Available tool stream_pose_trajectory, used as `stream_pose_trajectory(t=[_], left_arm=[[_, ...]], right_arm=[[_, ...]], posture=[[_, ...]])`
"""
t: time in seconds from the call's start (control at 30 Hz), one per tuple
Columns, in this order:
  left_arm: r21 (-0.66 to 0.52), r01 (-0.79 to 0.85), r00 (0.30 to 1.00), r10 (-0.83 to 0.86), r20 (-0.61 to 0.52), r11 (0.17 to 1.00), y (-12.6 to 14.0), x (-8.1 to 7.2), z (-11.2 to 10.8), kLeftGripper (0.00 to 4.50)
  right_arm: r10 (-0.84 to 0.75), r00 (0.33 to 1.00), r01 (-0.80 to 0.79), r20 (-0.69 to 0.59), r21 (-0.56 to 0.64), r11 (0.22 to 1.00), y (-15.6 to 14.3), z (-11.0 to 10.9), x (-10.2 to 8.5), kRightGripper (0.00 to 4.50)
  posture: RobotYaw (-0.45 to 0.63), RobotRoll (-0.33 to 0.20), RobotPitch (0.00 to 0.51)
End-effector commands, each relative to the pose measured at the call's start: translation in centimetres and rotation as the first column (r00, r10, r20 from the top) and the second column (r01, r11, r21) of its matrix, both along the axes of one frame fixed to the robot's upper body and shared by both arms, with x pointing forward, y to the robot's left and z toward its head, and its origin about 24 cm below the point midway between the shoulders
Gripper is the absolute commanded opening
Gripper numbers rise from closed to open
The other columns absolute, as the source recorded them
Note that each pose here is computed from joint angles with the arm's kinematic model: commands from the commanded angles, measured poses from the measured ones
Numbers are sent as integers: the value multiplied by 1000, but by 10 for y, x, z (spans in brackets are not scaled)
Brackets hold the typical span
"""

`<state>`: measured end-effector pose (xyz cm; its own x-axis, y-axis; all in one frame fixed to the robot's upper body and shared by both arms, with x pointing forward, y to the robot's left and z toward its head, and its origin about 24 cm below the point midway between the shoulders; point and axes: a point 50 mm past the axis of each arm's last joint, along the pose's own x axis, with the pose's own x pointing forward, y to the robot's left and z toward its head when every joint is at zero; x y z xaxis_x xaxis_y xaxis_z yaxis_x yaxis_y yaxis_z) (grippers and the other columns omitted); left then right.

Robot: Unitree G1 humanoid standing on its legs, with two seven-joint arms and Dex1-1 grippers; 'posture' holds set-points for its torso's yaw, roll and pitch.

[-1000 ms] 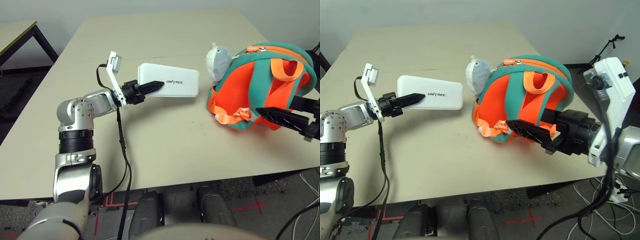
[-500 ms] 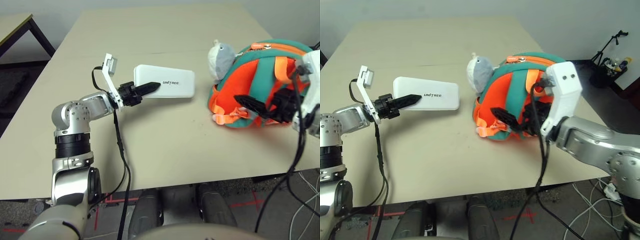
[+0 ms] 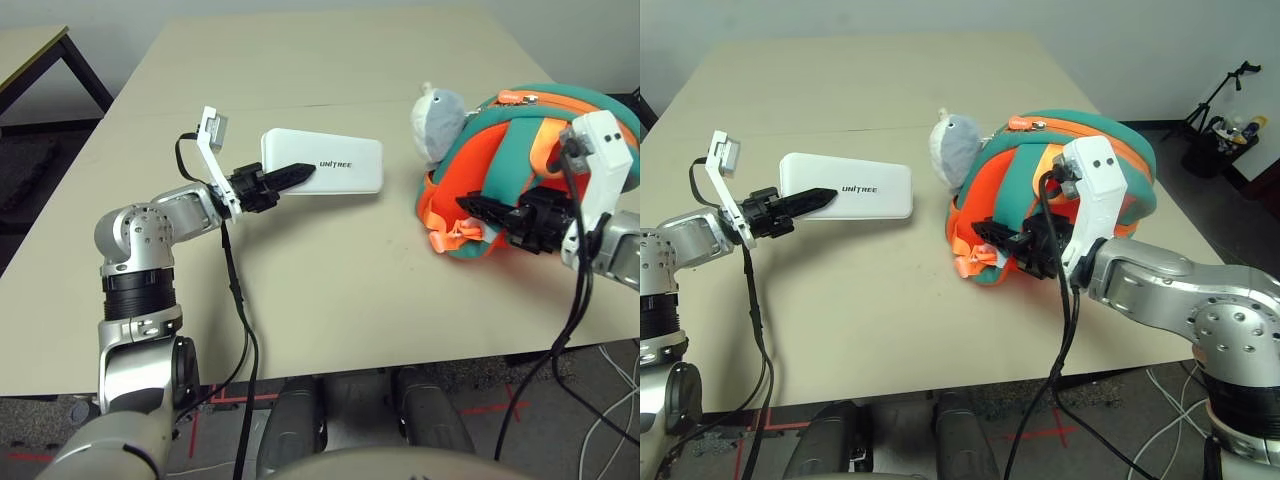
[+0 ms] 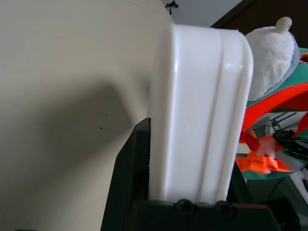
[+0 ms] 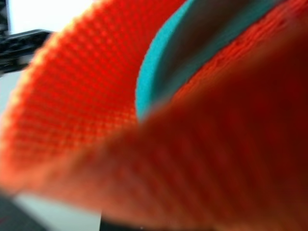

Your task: Put the pencil case into the backpack and zip it.

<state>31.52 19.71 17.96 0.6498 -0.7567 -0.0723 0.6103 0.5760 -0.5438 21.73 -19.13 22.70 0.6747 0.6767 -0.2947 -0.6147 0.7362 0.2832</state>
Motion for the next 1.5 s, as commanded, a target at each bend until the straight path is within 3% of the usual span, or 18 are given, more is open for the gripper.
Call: stream_pose_trajectory(t=[0.03, 0.33, 0.5, 0.57, 0.7, 0.93, 1.1, 1.2, 1.5], left_arm=[[-5, -2, 1000, 2, 10, 1000, 3, 2, 2, 1302], [-3, 12, 1000, -12, -2, 1000, 1, 12, -2, 1302], [-5, 30, 1000, -30, -6, 1000, -2, 17, -3, 1302], [-7, 35, 999, -35, -3, 999, -4, 20, -2, 1302], [-18, 67, 997, -66, 34, 998, -12, 25, 6, 1302], [-53, 237, 960, -226, 165, 970, -36, 30, 48, 1302], [-80, 413, 893, -386, 230, 907, -58, 16, 72, 1302], [-59, 510, 846, -489, 212, 858, -64, 1, 72, 1302], [28, 627, 771, -625, 118, 779, -50, -30, 69, 1300]], right_arm=[[147, 989, -146, -9, 85, 986, 4, 16, -23, 164], [290, 957, -287, -14, 105, 952, -24, 30, -63, 164], [294, 955, -288, -40, 123, 950, -30, 27, -78, 164], [260, 959, -249, -112, 107, 963, -33, 19, -83, 164], [135, 973, -127, -186, 55, 990, -28, -2, -77, 163], [116, 981, -103, -157, 90, 991, -16, -8, -57, 163], [113, 983, -101, -143, 87, 991, -15, -9, -46, 163], [116, 985, -104, -126, 92, 990, -13, -9, -41, 163], [113, 989, -104, -98, 90, 990, -15, -5, -32, 163]], posture=[[-107, 0, 106], [-171, 0, 98], [-194, 0, 98], [-201, 0, 99], [-169, 0, 100], [-119, 0, 100], [-105, 0, 97], [-104, 0, 92], [-103, 0, 89]])
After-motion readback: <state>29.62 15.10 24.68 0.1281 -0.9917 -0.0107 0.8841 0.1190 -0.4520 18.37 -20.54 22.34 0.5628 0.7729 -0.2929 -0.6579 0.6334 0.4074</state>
